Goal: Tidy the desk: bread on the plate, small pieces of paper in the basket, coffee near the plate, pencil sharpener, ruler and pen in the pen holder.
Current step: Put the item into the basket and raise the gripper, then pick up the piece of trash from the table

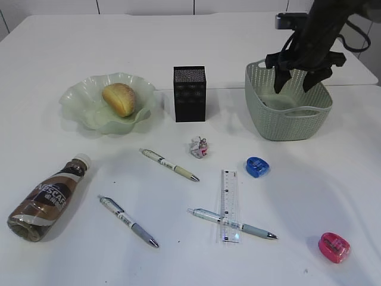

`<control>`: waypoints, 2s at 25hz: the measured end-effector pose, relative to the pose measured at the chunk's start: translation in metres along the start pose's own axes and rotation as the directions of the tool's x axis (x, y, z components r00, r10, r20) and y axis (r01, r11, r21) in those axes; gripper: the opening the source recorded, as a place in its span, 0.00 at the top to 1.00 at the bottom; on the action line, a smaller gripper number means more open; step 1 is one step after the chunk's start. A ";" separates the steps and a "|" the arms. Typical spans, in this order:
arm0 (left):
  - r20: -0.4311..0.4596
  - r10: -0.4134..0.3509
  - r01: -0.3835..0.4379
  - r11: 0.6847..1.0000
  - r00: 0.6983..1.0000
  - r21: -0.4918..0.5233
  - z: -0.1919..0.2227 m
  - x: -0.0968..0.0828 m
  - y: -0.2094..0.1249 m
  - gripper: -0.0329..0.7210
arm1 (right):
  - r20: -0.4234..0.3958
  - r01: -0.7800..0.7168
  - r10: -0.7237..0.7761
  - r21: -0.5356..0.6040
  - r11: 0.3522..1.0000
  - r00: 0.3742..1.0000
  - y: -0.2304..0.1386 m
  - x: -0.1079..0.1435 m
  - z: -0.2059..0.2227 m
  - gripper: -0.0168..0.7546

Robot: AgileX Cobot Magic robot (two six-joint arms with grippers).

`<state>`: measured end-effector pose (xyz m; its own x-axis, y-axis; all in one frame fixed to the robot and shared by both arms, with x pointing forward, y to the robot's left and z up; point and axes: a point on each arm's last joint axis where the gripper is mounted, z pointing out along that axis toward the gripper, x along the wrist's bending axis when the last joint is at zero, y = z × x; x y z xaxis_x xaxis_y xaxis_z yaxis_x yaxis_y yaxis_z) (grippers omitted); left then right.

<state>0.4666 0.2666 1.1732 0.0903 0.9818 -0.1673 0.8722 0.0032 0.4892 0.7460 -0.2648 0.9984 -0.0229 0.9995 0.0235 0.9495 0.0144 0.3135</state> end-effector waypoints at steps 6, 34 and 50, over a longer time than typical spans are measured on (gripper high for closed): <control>0.000 0.000 0.000 1.000 1.000 0.000 0.000 0.000 0.000 0.34 | -0.097 -0.030 0.021 -0.091 0.995 0.995 0.004 0.009 -0.051 0.28; 0.000 0.000 0.000 1.000 1.000 0.000 0.000 0.000 0.000 0.34 | -0.188 0.325 -0.332 -0.067 0.943 0.925 -0.042 0.172 -0.059 0.29; -0.002 0.001 -0.001 1.000 1.000 0.000 0.000 0.000 0.000 0.34 | -0.162 0.352 -0.334 0.101 0.931 0.929 -0.053 0.178 0.029 0.29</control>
<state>0.4666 0.2667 1.1732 0.0899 0.9821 -0.1655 0.8721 0.0026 0.4894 0.7004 -0.0869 0.9582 -0.3886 0.9187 0.0707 0.9071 0.3680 0.2041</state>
